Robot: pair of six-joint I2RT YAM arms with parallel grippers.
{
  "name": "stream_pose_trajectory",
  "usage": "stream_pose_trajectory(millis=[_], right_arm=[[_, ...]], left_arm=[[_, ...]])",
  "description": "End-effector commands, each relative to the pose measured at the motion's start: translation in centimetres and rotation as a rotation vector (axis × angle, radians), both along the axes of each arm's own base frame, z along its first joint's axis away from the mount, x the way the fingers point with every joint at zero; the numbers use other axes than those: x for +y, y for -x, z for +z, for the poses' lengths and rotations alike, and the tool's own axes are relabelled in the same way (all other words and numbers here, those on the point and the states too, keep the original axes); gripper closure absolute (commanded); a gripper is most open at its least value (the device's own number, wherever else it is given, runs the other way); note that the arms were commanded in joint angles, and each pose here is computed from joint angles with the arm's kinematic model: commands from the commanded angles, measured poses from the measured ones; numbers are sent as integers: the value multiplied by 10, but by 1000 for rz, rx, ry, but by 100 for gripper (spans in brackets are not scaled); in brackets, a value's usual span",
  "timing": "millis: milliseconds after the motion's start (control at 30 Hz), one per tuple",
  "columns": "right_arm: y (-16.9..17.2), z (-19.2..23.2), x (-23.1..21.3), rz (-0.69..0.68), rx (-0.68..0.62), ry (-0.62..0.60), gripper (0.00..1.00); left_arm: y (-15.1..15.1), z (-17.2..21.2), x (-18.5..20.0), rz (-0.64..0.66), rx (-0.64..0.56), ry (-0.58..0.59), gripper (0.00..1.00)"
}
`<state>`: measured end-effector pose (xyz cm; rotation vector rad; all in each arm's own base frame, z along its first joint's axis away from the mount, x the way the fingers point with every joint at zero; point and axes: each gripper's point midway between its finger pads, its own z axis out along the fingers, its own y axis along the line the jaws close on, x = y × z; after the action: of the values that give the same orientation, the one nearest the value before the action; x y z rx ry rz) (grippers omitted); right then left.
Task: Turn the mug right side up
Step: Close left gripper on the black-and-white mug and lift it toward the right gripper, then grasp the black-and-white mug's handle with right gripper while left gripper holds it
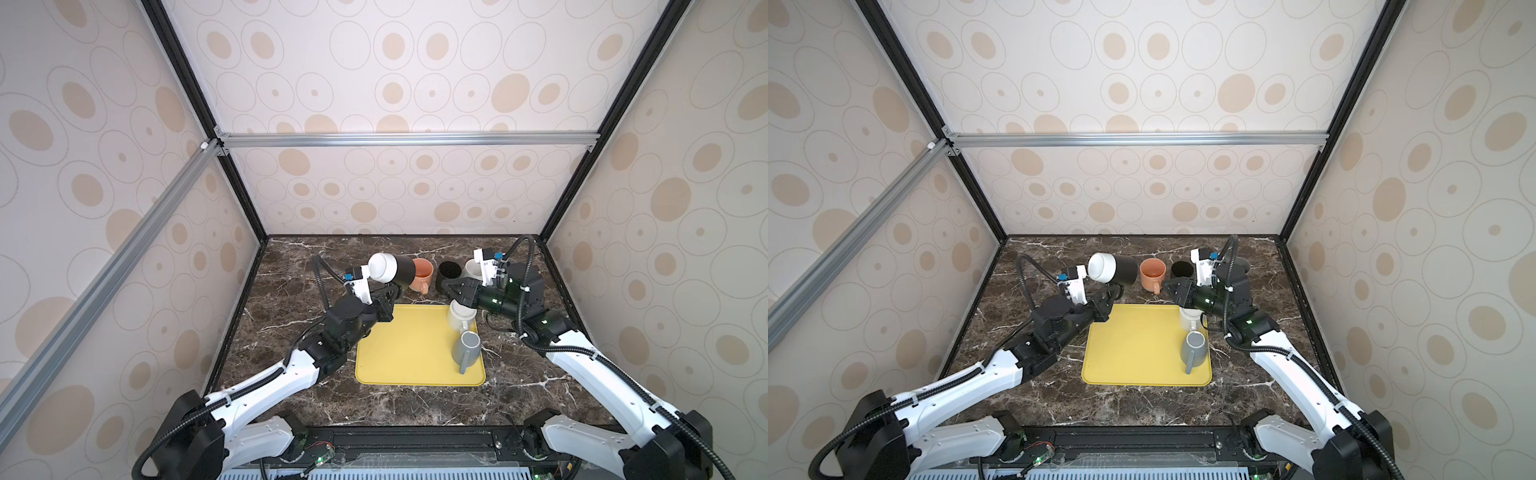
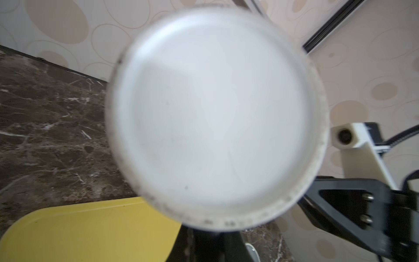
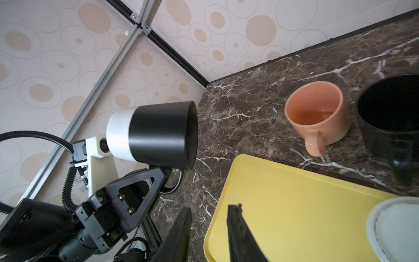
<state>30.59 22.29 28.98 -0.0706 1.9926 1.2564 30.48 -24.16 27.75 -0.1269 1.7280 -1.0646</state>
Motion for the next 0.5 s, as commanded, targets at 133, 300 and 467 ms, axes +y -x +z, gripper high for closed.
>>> stream_pose_trajectory(millis=[133,300,467], right_arm=[[19,60,29,251,-54,-303,65],[28,61,38,282,-71,-305,55],[36,53,46,284,-63,-243,57]], left_arm=[[34,103,25,-198,-282,506,100],[37,110,17,-291,-295,611,100],[38,112,12,-369,-301,728,100]])
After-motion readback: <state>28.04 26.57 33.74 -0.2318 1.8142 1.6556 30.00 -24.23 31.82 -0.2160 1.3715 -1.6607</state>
